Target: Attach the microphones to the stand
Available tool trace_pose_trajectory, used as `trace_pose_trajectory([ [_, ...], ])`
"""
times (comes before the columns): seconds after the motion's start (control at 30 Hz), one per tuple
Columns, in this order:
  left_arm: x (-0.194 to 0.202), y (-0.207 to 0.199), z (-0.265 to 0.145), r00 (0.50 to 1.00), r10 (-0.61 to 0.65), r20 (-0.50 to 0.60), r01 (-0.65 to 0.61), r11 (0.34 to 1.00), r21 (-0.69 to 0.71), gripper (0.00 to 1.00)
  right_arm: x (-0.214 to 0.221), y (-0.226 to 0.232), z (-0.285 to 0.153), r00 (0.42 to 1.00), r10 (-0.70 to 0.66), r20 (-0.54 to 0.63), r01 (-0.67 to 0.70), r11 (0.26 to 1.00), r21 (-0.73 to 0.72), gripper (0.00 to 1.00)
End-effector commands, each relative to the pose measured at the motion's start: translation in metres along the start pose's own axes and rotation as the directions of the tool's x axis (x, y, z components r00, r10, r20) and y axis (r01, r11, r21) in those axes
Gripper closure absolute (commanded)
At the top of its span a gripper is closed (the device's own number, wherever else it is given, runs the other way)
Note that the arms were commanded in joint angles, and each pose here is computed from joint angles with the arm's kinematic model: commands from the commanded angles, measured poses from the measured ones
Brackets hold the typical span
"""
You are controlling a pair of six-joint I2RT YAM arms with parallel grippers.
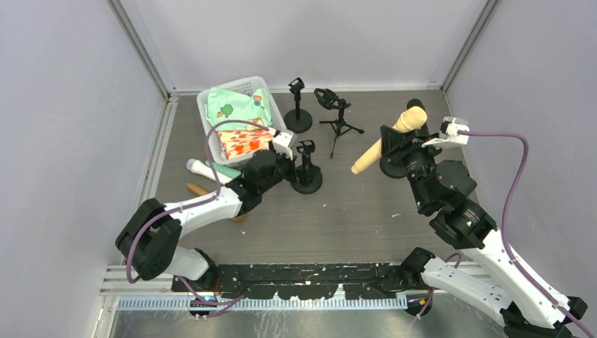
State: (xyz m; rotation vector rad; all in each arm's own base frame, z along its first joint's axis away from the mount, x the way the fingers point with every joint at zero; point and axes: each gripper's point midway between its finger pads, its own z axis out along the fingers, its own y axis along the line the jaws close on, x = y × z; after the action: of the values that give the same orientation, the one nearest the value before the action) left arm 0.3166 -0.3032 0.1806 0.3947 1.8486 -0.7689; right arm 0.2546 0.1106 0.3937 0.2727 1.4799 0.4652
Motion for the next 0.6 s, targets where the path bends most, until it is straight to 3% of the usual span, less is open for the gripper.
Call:
trace_pose_trajectory([
  [0.0,-0.039,-0.018,0.005,0.947,0.127,0.297,-0.139,0.990,0.020,0.00,-0.008,0.013,0.003,0.999,-0.003,0.036,0.005,0.998,-0.062,0.99],
  [0.2,-0.038,-0.019,0.021,0.891,0.157,0.425,-0.168,0.986,-0.012,0.13,-0.003,0.013,0.002,0.999,0.000,0.045,0.003,0.997,-0.082,0.99],
  [0.57,-0.031,-0.004,0.044,0.878,0.154,0.454,-0.129,0.988,-0.086,0.41,0.000,0.011,-0.001,0.999,-0.016,0.037,0.019,0.995,-0.093,0.99],
])
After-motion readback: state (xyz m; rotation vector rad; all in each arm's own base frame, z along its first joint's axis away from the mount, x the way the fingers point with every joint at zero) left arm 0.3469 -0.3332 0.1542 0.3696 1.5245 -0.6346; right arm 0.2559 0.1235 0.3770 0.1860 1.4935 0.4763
